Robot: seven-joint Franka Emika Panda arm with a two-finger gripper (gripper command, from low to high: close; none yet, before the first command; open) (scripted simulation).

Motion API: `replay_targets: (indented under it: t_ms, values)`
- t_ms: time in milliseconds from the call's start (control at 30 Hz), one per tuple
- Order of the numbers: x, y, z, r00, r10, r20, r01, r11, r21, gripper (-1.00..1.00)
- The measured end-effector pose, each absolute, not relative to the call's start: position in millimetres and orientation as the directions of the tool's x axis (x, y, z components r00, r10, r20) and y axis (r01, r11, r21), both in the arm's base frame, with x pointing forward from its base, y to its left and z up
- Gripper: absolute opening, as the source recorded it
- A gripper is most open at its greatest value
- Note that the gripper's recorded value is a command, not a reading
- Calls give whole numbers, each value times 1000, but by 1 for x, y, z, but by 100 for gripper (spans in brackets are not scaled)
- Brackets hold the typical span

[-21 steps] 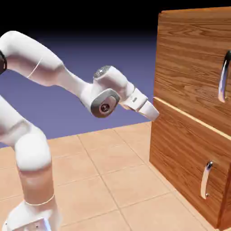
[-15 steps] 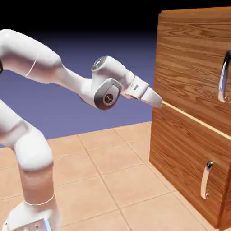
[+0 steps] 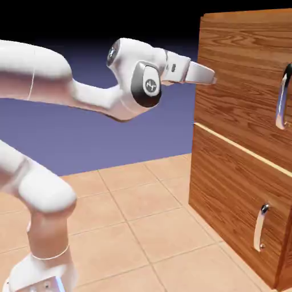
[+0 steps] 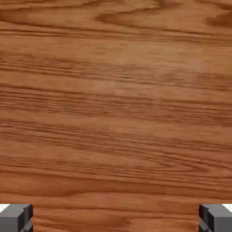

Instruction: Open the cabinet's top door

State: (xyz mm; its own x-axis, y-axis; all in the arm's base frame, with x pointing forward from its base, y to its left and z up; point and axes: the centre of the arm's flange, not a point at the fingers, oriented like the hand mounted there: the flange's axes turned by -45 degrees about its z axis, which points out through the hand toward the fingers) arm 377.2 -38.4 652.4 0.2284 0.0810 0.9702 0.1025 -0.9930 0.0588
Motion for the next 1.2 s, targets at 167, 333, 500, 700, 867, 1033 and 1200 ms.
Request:
replay_targets:
  t_ms: [167,333,500,700,867,1033,1200]
  values:
    - [373,-67,672,141,65,988,98,-994,52,0]
    - [372,-100,679,71,48,996,89,-995,41,0]
    - [377,-137,674,21,30,999,78,-997,28,0]
    - [391,-182,650,-11,13,1000,62,-998,13,0]
    - [408,-218,617,-12,3,1000,49,-999,4,0]
    - [421,-240,588,0,0,1000,41,-999,0,0]
    - [471,-238,588,0,0,1000,41,-999,0,-100]
